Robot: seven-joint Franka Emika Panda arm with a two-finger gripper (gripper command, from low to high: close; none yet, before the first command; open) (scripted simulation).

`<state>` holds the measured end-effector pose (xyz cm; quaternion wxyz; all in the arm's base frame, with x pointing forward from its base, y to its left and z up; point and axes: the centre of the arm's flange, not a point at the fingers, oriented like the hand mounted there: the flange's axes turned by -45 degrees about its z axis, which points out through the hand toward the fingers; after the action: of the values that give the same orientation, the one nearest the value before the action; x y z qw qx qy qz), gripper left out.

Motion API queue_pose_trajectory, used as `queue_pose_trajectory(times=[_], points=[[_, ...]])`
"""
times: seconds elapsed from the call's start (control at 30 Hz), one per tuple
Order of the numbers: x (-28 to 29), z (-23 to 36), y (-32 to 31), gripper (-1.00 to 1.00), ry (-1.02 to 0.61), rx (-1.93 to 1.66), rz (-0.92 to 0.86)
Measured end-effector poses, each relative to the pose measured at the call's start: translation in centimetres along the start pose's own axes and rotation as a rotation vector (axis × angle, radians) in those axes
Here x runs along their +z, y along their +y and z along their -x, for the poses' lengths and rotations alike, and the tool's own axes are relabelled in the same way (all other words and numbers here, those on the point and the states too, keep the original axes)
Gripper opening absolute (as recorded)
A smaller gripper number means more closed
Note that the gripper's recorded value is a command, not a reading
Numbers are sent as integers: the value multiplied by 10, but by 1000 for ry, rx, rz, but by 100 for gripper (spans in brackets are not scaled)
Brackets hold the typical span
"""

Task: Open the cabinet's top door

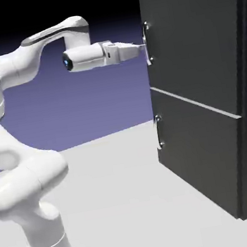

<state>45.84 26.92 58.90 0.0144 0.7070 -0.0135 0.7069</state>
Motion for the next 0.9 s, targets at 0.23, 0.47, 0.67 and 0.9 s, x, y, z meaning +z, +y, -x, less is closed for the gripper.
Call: queue_pose_trajectory(times=[0.23, 0.47, 0.67, 0.9], points=[[-17, 0, 11, -100, 0, 1, -64], [-63, 0, 33, -100, 0, 1, -177], [-101, 0, 56, -100, 0, 1, -273], [-142, 0, 88, -100, 1, 1, -387]])
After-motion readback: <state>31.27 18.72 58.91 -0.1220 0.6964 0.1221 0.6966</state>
